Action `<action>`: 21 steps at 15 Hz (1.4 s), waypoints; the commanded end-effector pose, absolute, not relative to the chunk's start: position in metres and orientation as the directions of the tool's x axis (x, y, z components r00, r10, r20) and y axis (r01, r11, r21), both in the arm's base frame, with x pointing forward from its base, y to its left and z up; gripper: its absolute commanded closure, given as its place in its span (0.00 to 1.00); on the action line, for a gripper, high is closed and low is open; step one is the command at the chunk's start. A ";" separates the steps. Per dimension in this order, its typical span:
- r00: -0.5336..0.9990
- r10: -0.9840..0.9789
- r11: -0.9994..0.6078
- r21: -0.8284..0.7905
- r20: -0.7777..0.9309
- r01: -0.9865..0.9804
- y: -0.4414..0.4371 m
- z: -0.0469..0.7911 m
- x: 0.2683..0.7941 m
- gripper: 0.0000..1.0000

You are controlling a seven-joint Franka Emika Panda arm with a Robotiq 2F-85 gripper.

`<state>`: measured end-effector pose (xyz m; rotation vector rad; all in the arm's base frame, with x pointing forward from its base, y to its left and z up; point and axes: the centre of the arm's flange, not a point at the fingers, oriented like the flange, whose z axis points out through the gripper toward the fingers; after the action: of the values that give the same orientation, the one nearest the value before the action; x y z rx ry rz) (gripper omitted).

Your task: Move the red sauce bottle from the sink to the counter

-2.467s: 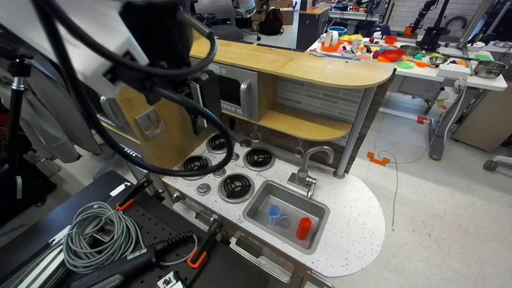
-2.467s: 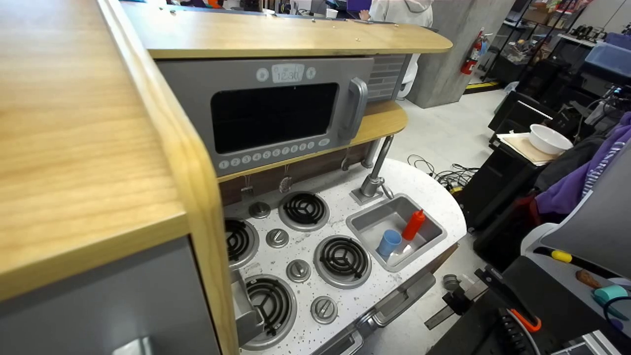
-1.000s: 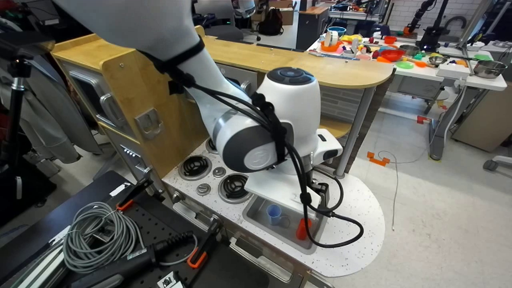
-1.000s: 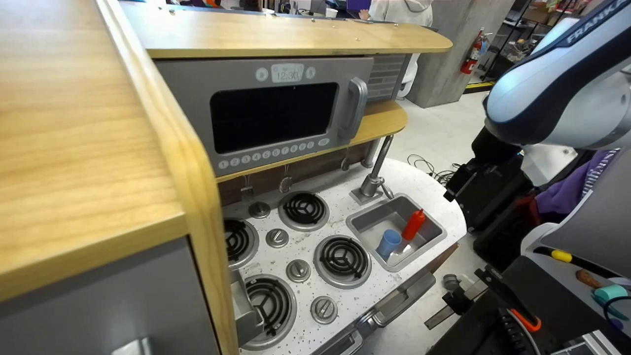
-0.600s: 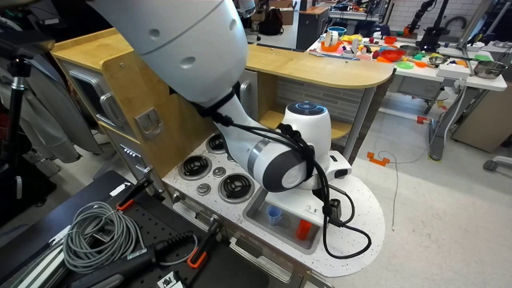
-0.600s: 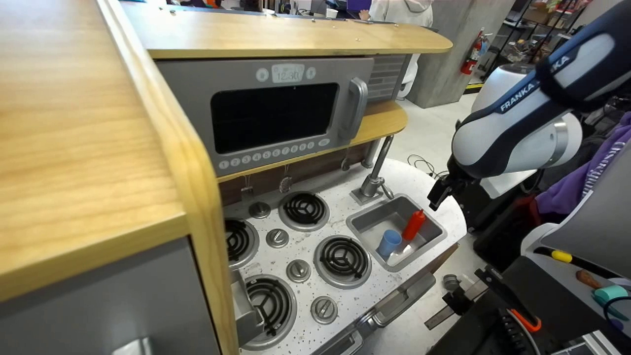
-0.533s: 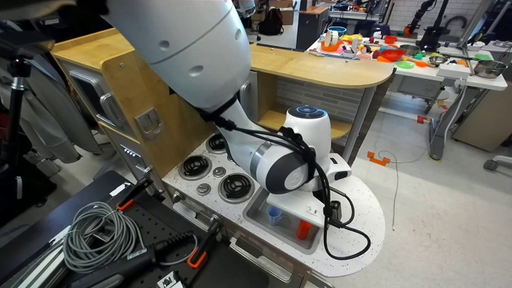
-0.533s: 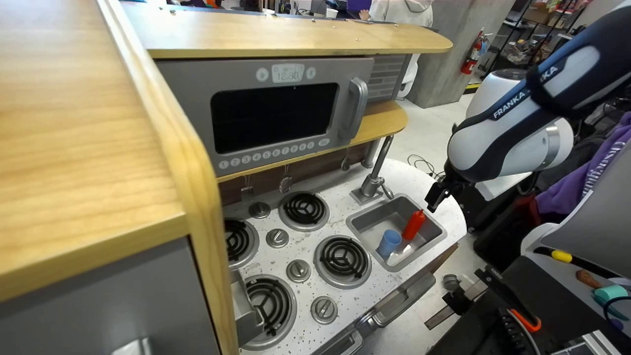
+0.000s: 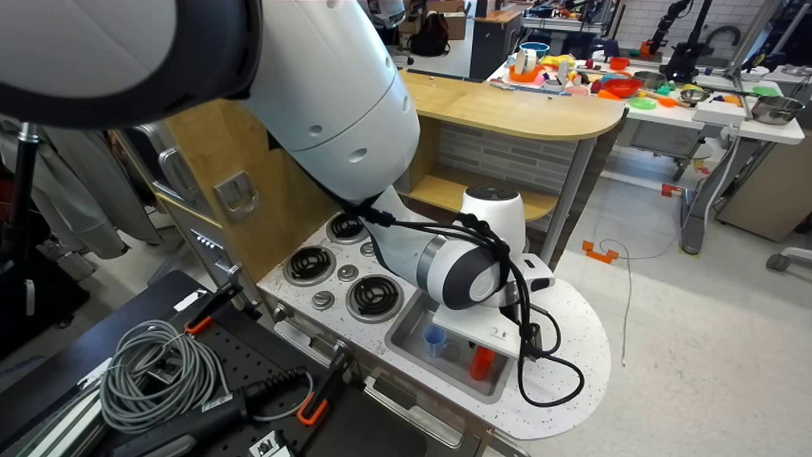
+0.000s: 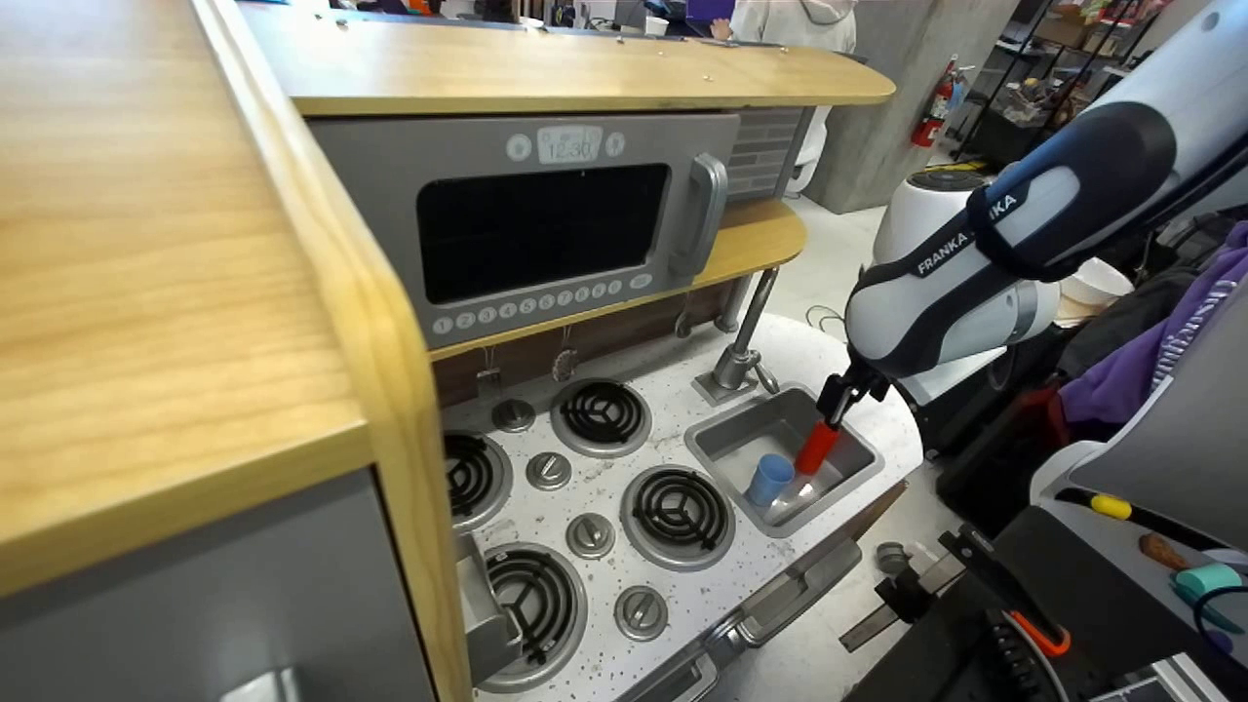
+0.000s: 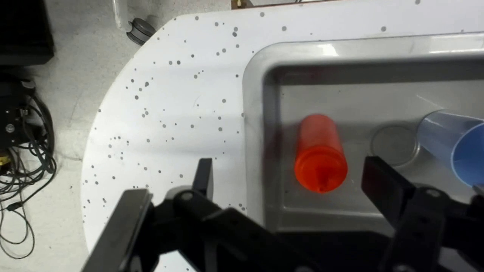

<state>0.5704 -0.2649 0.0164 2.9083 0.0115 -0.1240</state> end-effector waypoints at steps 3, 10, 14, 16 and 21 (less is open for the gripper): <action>0.981 0.013 -0.974 0.220 -0.191 0.056 -0.268 0.003 0.589 0.00; 0.965 0.057 -0.975 0.192 -0.258 0.109 -0.263 -0.011 0.590 0.00; 0.958 0.134 -0.973 0.148 -0.255 0.175 -0.255 -0.020 0.594 0.00; 0.953 0.158 -0.971 0.134 -0.257 0.197 -0.251 -0.024 0.597 0.00; 0.945 0.151 -0.972 0.130 -0.290 0.195 -0.250 -0.030 0.600 0.34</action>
<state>0.5887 -0.2417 -0.0230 2.9446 0.2453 -0.3726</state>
